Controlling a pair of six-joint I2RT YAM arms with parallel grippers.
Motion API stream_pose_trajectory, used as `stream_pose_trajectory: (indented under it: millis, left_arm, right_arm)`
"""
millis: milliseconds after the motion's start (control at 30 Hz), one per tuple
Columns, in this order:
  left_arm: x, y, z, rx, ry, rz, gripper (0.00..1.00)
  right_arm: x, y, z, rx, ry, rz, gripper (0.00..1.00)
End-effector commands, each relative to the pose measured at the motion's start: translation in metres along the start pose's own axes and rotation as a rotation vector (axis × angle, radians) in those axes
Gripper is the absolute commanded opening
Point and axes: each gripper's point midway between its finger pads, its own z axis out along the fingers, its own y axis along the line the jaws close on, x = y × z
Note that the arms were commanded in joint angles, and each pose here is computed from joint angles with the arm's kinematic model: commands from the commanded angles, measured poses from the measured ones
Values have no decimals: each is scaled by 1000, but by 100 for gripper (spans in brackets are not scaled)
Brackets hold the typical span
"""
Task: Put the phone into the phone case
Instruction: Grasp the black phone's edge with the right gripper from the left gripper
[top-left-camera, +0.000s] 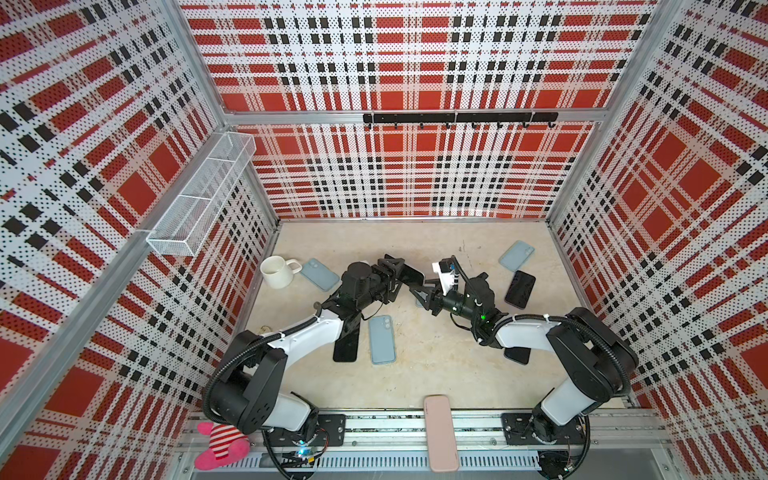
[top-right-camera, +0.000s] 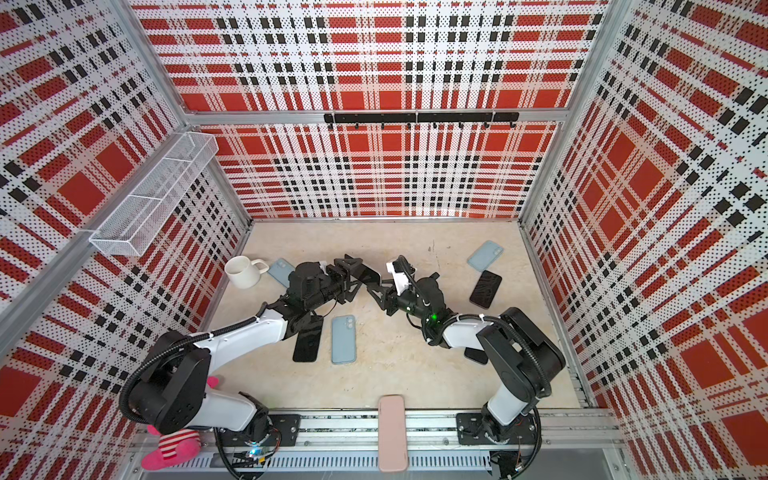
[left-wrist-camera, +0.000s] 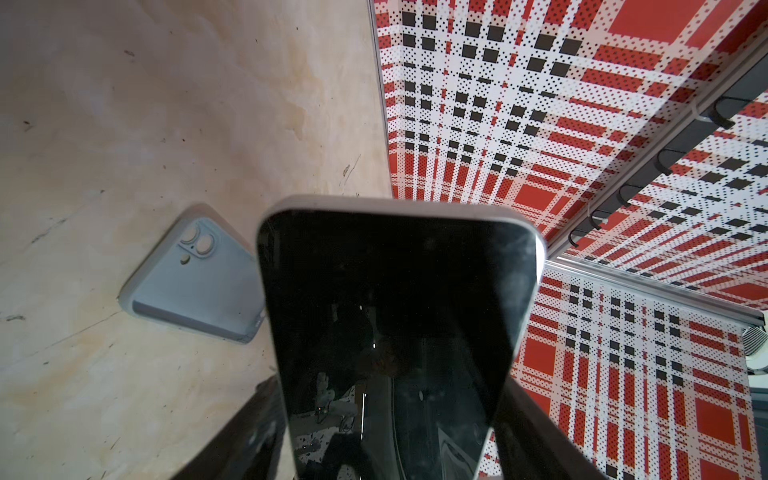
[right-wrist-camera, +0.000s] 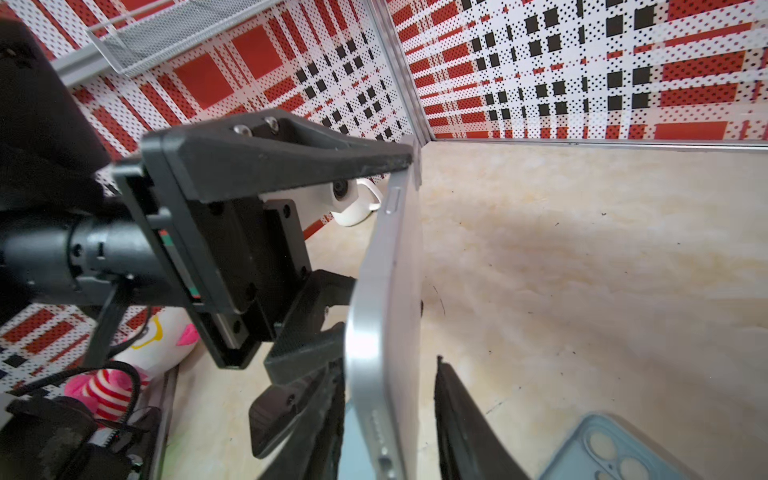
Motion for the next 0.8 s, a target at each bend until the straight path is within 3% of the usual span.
stream_pose_trajectory:
  millis: [0,467,767]
  left_arm:
    - [4,-9,-2,39,1,8,0]
    - [3,7,3,-9,-4,10,0]
    - [3,7,3,-10,-8,16,0]
  right_arm:
    - [-11,1,0,24,-23,-59,37]
    - [-20,8,0,2,-43,-79,28]
    - [-15,9,4,-12,-21,-74,11]
